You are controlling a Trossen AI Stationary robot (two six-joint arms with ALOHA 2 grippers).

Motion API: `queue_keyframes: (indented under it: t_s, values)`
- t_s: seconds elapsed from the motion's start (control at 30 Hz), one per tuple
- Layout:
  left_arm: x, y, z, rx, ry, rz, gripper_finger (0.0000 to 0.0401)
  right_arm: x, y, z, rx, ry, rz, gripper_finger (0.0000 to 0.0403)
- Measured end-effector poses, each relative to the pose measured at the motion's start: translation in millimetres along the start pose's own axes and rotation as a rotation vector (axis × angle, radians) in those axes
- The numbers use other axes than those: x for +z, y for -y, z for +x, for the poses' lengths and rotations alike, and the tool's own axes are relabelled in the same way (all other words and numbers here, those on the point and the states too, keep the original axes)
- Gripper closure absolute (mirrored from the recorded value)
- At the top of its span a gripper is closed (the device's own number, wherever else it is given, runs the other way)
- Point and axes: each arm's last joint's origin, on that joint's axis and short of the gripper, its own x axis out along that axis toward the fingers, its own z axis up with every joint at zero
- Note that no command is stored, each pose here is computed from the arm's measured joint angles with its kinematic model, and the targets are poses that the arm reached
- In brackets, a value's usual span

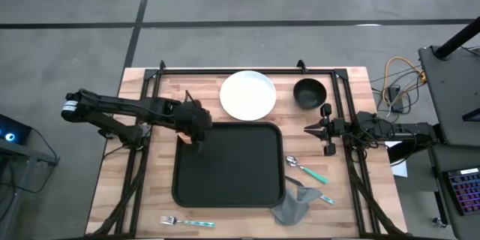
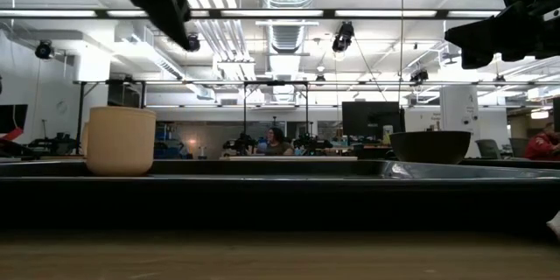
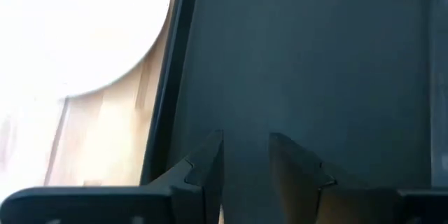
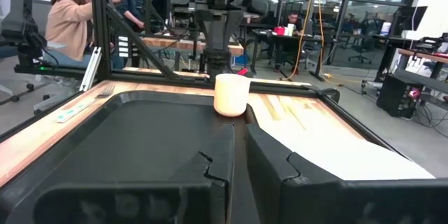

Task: Set up tray
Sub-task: Put the plate on the serving tray

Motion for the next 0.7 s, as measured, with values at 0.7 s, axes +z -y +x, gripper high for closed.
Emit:
queue_keyframes:
  t_s: [0.7]
  values:
    - [-63.2, -7.9, 11.9, -0.108, 0.526, 0.112, 0.0308, 0.0, 0.0, 0.0, 0.001, 0.000, 0.000, 0.0376]
